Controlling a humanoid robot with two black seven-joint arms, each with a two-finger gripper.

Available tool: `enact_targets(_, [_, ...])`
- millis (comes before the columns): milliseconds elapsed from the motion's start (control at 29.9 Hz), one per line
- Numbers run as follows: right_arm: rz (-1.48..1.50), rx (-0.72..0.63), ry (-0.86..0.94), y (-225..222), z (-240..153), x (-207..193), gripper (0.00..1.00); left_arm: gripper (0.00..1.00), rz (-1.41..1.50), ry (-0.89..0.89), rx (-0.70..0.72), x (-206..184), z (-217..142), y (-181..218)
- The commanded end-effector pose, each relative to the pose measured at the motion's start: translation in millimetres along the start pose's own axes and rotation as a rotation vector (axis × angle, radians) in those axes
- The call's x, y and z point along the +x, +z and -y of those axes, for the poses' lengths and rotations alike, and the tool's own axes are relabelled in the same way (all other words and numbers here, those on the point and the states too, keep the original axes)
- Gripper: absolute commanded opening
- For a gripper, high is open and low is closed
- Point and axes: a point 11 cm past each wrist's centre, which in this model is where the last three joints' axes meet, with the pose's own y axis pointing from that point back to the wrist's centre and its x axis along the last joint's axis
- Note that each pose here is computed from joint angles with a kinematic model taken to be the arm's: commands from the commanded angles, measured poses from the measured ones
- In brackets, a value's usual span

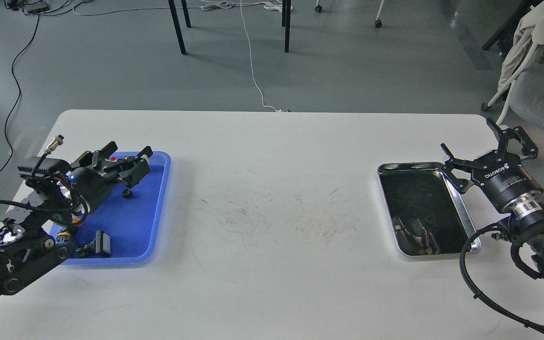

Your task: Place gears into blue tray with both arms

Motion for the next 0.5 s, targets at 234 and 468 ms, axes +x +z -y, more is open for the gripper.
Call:
enact_targets(234, [-0.141, -0.05, -0.18, -15.7, 19.8, -66.2, 0.97, 0.98, -0.821, 0.181, -0.019, 67.4, 80.5, 100.4])
enact_targets(468, [-0.633, -0.264, -0.333, 9.8, 40.3, -137.4, 0.97, 0.98, -1.316, 0.241, 0.05, 77.2, 108.5, 96.3])
